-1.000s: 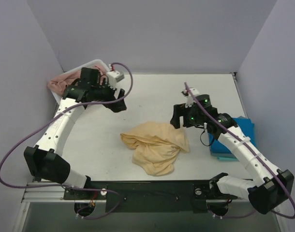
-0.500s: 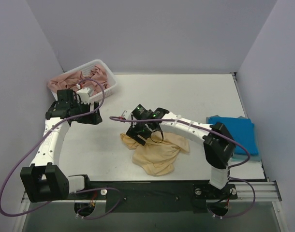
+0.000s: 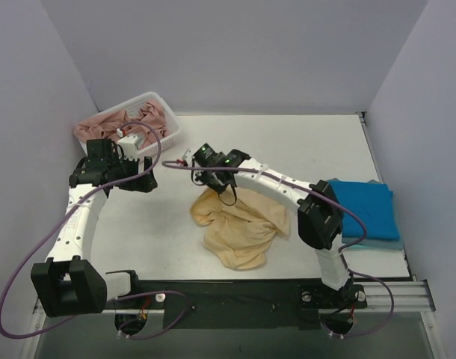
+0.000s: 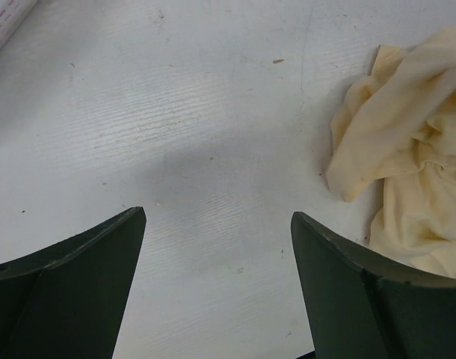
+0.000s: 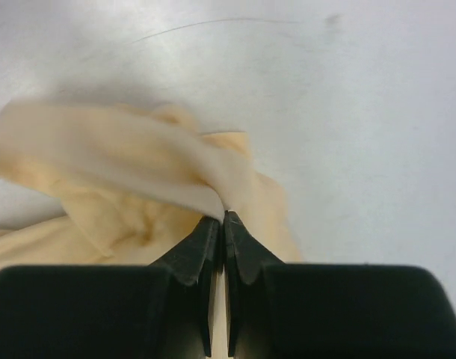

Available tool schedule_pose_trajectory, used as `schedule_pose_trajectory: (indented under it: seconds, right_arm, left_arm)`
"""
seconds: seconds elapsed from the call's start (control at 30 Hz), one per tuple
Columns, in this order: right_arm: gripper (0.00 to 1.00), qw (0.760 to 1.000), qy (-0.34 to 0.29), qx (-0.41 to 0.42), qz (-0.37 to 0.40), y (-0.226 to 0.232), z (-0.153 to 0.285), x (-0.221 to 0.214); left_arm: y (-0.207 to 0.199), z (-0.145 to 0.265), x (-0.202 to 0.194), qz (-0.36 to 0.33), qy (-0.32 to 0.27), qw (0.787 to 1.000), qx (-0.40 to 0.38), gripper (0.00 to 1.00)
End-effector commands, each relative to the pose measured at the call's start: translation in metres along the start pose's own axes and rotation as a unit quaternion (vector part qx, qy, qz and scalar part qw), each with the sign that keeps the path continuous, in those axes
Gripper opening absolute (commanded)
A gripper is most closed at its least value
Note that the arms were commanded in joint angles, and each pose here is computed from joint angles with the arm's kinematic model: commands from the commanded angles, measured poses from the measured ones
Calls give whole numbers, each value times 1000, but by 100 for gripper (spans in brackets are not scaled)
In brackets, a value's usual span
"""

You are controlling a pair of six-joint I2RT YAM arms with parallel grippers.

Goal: Fold and stack the t-shirts
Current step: Flatten out the tshirt

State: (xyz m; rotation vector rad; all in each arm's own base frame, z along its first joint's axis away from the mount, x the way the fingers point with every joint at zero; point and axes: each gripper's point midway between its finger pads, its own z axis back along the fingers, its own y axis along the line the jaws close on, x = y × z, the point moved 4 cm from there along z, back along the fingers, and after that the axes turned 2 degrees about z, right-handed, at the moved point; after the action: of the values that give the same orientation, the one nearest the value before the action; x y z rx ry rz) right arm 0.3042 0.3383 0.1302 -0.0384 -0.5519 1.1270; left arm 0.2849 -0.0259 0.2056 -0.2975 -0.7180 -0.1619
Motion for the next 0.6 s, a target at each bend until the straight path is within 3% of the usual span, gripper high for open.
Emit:
schedule_pose_trajectory:
  seconds: [0.0, 0.07, 0.1, 0.13, 0.17, 0.3, 0.33, 0.37, 0.4, 0.43, 0.47, 0.57]
  right_arm:
    - [0, 977, -73, -137, -147, -125, 79, 2]
    - [4, 972, -68, -150, -166, -146, 76, -4]
    - [43, 976, -59, -139, -157, -145, 74, -7]
    - [63, 981, -48, -132, -134, -141, 74, -7]
    - [74, 981, -38, -143, -125, -139, 75, -8]
    - [81, 986, -44, -99, -127, -105, 94, -24]
    - [81, 987, -83, -63, -121, -90, 114, -20]
    - [86, 992, -74, -32, -94, -71, 108, -34]
    - [85, 992, -108, 13, -58, -44, 127, -33]
    - [83, 995, -86, 52, -1, -18, 116, -55]
    - [82, 988, -117, 89, 42, 7, 134, -56]
    - [73, 968, -97, 196, 123, 73, 130, -107]
  left_arm:
    - [2, 6, 25, -13, -44, 999, 5, 89]
    - [2, 5, 24, -13, -44, 999, 3, 89]
    - [2, 5, 25, -14, -45, 999, 3, 89]
    - [2, 5, 24, -12, -45, 999, 3, 89]
    - [2, 6, 24, -12, -45, 999, 3, 89]
    - [1, 8, 22, -14, -43, 999, 4, 89]
    - [1, 8, 21, -15, -43, 999, 3, 89]
    - [1, 8, 20, -15, -42, 999, 1, 89]
    - [1, 7, 18, -15, -41, 999, 1, 89]
    - [1, 7, 18, -14, -42, 999, 0, 89]
    - [2, 7, 20, -15, -44, 999, 1, 89]
    - [0, 7, 22, -16, -50, 999, -3, 89]
